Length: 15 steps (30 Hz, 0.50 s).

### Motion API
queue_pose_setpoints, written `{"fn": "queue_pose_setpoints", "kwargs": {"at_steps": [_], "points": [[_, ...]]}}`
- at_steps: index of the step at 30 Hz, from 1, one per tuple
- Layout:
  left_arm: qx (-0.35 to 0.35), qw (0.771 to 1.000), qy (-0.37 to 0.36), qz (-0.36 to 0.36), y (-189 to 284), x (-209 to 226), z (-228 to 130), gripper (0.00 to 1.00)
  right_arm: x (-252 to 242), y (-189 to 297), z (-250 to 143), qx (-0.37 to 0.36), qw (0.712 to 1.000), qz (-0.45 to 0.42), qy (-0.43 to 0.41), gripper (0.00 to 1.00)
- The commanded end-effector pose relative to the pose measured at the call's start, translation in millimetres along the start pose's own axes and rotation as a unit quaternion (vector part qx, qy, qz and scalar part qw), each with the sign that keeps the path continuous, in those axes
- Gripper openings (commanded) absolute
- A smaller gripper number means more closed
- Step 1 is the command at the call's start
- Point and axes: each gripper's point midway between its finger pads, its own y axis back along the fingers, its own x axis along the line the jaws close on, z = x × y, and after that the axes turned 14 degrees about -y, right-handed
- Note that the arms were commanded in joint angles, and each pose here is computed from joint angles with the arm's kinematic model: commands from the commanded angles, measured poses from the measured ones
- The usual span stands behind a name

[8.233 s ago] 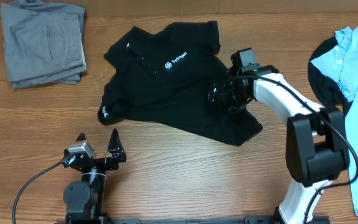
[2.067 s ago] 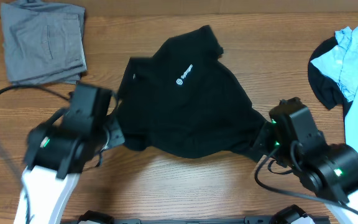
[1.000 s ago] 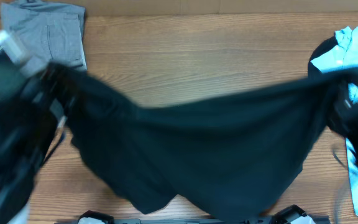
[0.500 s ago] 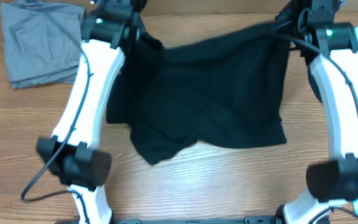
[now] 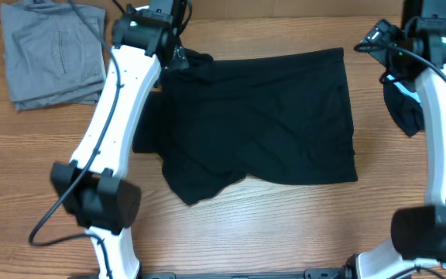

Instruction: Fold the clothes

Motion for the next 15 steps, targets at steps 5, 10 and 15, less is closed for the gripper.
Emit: {"fn": "queue_pose_setpoints", "kwargs": {"at_steps": [5, 10, 15], "points": [[-0.076, 0.993, 0.047, -0.073, 139, 45, -26, 1.0, -13, 113, -12, -0.006, 0.997, 0.083, -0.004, 1.0], [-0.073, 0.99, 0.055, -0.108, 195, 54, -76, 1.0, -45, 150, -34, 0.014, 0.997, 0.071, -0.001, 1.0], [-0.071, 0.984, -0.002, -0.163, 225, 28, -113, 1.0, -68, 165, -60, 0.057, 0.997, 0.05, 0.003, 1.0]]}}
